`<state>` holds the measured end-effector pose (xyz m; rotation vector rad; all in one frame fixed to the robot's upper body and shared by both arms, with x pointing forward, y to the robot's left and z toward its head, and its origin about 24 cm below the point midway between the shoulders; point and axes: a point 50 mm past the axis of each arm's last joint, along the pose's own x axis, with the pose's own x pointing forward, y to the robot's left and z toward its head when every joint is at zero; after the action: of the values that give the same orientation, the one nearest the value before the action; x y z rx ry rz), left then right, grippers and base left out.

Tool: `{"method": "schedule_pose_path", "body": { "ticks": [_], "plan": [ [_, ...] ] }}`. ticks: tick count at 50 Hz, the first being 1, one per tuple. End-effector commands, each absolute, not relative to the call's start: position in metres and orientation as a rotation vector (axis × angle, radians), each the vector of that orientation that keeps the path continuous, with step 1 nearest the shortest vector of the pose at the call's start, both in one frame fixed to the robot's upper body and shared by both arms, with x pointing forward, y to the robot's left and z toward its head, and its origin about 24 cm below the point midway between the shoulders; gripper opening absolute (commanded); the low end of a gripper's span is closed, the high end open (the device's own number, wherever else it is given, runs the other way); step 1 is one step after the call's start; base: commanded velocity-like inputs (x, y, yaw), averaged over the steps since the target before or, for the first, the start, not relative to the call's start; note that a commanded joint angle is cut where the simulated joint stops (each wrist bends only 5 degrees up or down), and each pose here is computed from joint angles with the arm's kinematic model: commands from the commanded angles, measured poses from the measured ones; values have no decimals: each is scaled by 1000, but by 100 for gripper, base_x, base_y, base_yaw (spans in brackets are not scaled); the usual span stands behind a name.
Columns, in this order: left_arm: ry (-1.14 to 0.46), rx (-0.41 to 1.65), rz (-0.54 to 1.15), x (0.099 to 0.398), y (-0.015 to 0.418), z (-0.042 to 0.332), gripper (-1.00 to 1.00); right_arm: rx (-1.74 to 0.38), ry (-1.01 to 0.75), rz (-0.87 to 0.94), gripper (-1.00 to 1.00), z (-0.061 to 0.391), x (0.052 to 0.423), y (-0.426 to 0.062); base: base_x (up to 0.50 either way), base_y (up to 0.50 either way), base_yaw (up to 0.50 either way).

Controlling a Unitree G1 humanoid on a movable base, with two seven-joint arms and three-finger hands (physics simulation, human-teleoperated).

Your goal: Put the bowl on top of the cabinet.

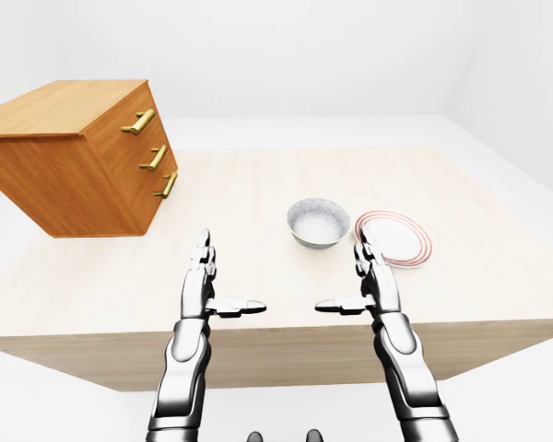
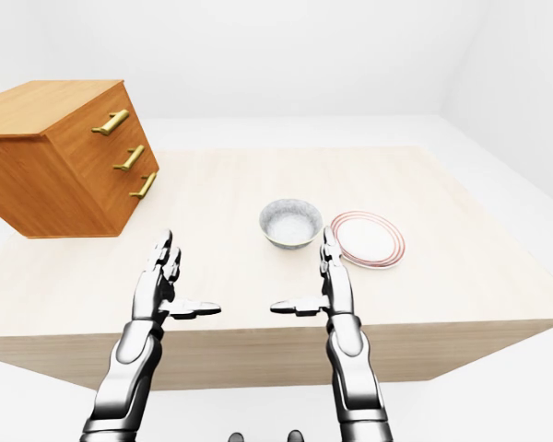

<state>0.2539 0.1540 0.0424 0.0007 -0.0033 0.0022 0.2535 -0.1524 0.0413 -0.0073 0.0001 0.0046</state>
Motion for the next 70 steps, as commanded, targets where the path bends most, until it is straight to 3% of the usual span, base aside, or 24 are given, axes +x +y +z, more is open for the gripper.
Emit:
{"method": "schedule_pose_path", "body": {
  "ticks": [1, 12, 13, 15, 16, 17, 20, 27, 48, 70],
  "plan": [
    [-13, 10, 6, 254, 163, 44, 100, -32, -1, 24, 100, 45, 252, -157, 0, 0, 0],
    [-15, 12, -5, 254, 162, 45, 100, -22, -13, -2, 100, 47, 253, -165, 0, 0, 0],
    [-100, 29, 0, 253, 163, 68, 100, -26, -59, 0, 100, 68, 254, -166, 0, 0, 0],
    [-423, 35, 9, 236, 167, 151, 100, -36, -427, 52, 100, 152, 242, -162, 0, 0, 0],
    [-608, 10, 8, 221, 169, 189, 100, -63, -579, 72, 100, 185, 232, -158, 0, 0, 0],
    [-902, -53, 17, 193, 175, 242, 100, -84, -795, 88, 100, 226, 214, -154, 0, 0, 0],
    [-1151, -170, 34, 164, 186, 280, 100, -117, -1032, 119, 100, 266, 189, -145, 0, 0, 0],
    [-930, -161, 44, 188, 186, 249, 100, -151, -950, 119, 100, 252, 196, -144, 0, 0, 0],
    [-924, -153, 53, 190, 189, 248, 100, -106, -906, 115, 100, 243, 196, -147, 1, 1, 0],
    [-913, -134, 58, 188, 191, 245, 100, -138, -918, 100, 100, 245, 195, -146, 46, 32, 0]
  ]
}}
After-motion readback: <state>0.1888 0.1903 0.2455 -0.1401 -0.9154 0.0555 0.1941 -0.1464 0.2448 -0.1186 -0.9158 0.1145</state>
